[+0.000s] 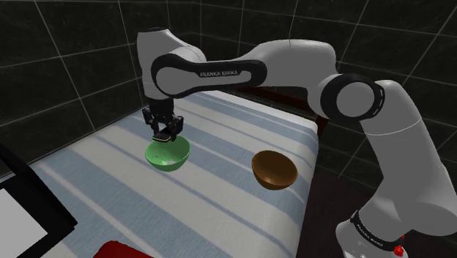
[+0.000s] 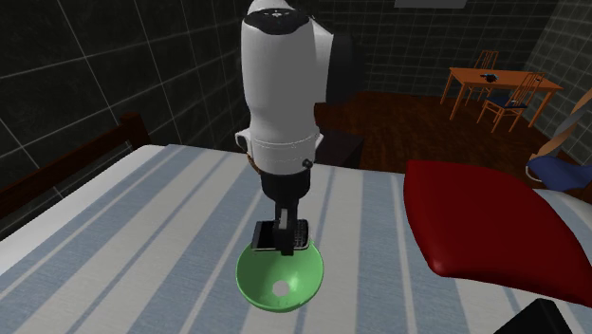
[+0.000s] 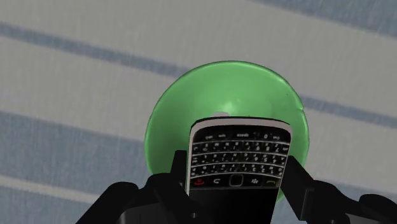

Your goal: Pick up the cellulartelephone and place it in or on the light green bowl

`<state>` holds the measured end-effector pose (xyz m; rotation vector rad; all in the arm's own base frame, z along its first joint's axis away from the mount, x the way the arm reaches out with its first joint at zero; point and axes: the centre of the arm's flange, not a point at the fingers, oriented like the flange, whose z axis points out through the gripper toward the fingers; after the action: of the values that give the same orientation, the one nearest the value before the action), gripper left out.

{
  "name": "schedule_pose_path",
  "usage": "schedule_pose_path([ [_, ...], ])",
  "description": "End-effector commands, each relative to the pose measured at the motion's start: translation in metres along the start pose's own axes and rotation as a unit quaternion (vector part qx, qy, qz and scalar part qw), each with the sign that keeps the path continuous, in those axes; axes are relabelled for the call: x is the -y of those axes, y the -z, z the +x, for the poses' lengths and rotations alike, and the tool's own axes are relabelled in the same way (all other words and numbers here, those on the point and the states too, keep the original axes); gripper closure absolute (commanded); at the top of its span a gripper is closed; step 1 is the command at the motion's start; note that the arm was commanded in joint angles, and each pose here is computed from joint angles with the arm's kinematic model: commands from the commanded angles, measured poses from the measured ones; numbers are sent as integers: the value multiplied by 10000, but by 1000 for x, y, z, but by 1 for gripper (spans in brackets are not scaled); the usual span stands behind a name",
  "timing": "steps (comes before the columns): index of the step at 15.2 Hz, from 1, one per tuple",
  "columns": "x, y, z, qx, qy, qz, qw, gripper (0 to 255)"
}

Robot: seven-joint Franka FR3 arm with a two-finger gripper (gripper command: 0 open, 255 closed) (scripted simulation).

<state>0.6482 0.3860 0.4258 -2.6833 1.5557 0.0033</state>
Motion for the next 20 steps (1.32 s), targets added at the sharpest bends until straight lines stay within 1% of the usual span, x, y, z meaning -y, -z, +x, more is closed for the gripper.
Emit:
schedule_pose_path([
  [1,5,-8,2,-7,-4,-4,10000,255],
  [13,3,-73,3,-7,-4,-4,10000,255],
  [20,3,-73,3,-7,-4,-4,10000,255],
])
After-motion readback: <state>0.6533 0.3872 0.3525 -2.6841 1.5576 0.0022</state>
